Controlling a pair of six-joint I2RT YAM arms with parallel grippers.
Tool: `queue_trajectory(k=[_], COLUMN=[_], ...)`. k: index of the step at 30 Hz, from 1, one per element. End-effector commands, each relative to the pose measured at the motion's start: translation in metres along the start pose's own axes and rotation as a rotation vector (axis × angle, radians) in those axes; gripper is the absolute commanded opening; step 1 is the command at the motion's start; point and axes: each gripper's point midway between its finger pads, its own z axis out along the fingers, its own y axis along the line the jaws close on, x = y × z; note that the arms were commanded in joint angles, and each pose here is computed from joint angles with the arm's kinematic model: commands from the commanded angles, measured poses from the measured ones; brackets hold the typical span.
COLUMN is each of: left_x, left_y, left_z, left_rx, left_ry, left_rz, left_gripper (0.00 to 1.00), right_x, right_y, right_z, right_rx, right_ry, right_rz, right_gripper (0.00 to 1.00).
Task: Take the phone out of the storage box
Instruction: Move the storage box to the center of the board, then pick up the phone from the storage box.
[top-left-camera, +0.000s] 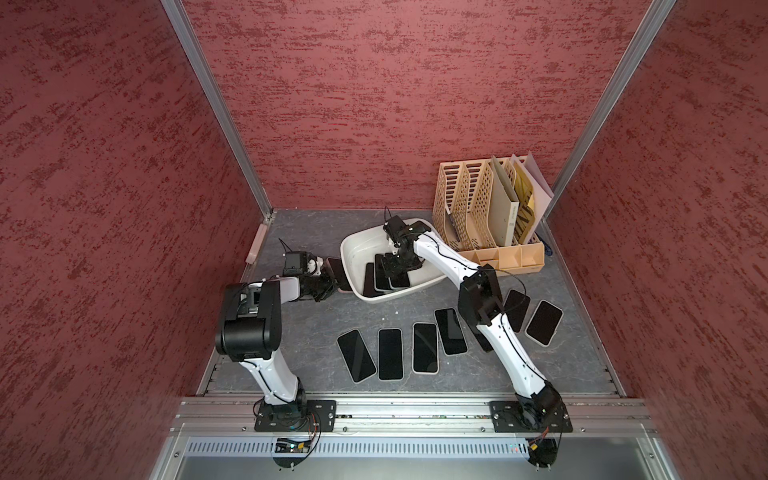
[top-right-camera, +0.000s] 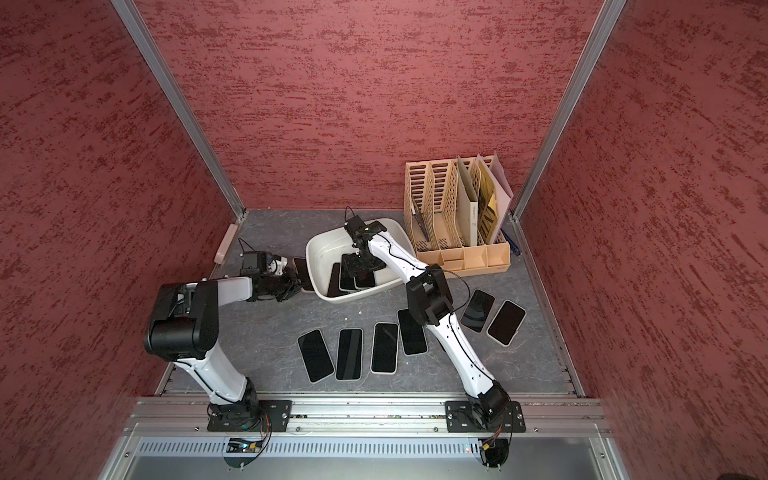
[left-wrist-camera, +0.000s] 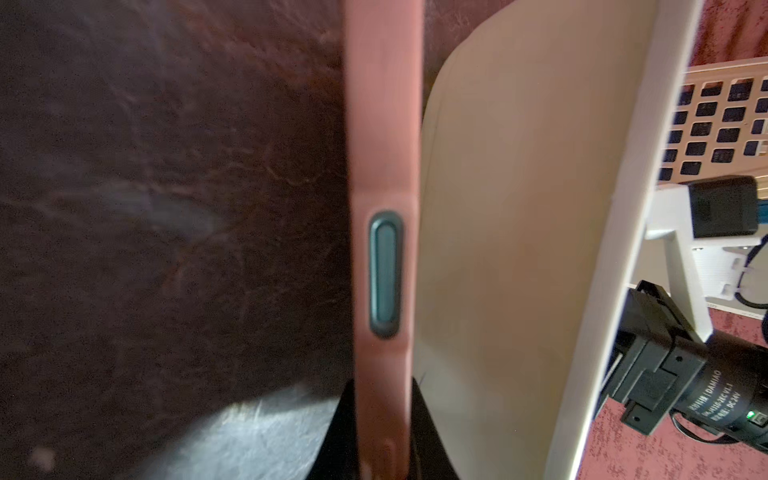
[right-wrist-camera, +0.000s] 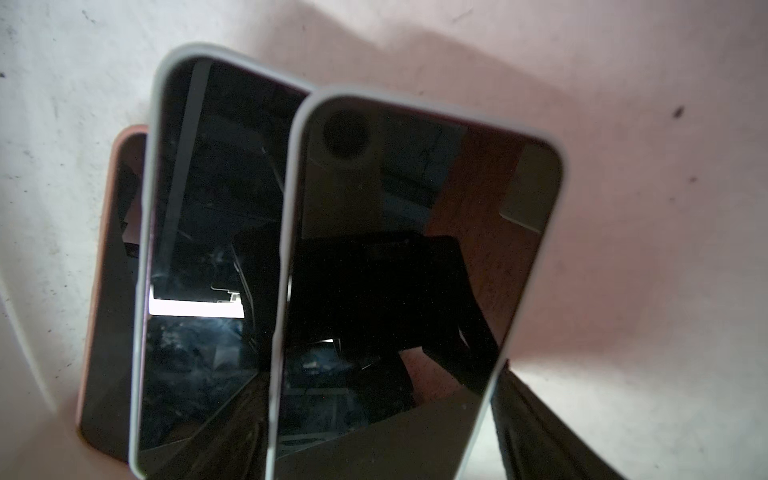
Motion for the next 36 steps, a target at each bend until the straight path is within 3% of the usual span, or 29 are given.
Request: queue_trajectory(k=[1, 3, 5, 6, 11, 12, 15, 17, 22, 36], left_x=[0.022, 0.024, 0.027, 0.028, 0.027, 0.027, 0.026, 0.026, 0.034, 0.045], left_y=[0.043, 0.043, 0.044, 0.044, 0.039, 0.037, 0.023, 0.013, -0.004, -0.059], left_z=[0.01, 0.007, 0.004, 0.002, -0.018, -0.025, -0.044, -0.056, -0.077, -0.108], left_rx=[-0.142, -0.148, -0.166, -0.174, -0.205, -0.212, -0.212, -0.208, -0.209, -0.158], left_ry=[0.06, 0.071, 0.085, 0.089, 0.076, 0.067, 0.029, 0.006, -0.033, -0.112], left_rz=[-0.08, -0.086, -0.096, -0.101, -0.114, -0.125, -0.118, -0.098, -0.065, 0.03], left_gripper=[0.26, 0.47, 0.58, 0.69, 0.91, 1.0, 1.0, 1.0, 1.0, 1.0], right_x=[0.031, 0.031, 0.028, 0.025, 0.007, 0.003, -0.005, -0.005, 0.002, 0.017], right_y=[-0.022, -0.023, -0.019, -0.015, 0.005, 0.007, 0.011, 0.007, -0.019, -0.083], right_z=[0.035, 0.038, 0.039, 0.037, 0.016, 0.011, 0.001, 0.0, 0.007, 0.023], right_rx=[0.133, 0.126, 0.093, 0.075, -0.034, -0.054, -0.105, -0.115, -0.019, 0.122], right_ry=[0.119, 0.121, 0.106, 0.09, -0.023, -0.045, -0.089, -0.084, -0.022, 0.087], right_rz=[-0.038, -0.032, -0.029, -0.032, -0.047, -0.044, -0.03, -0.011, 0.01, 0.078], right_gripper=[0.81, 0.77, 0.73, 0.72, 0.66, 0.66, 0.64, 0.68, 0.98, 0.96])
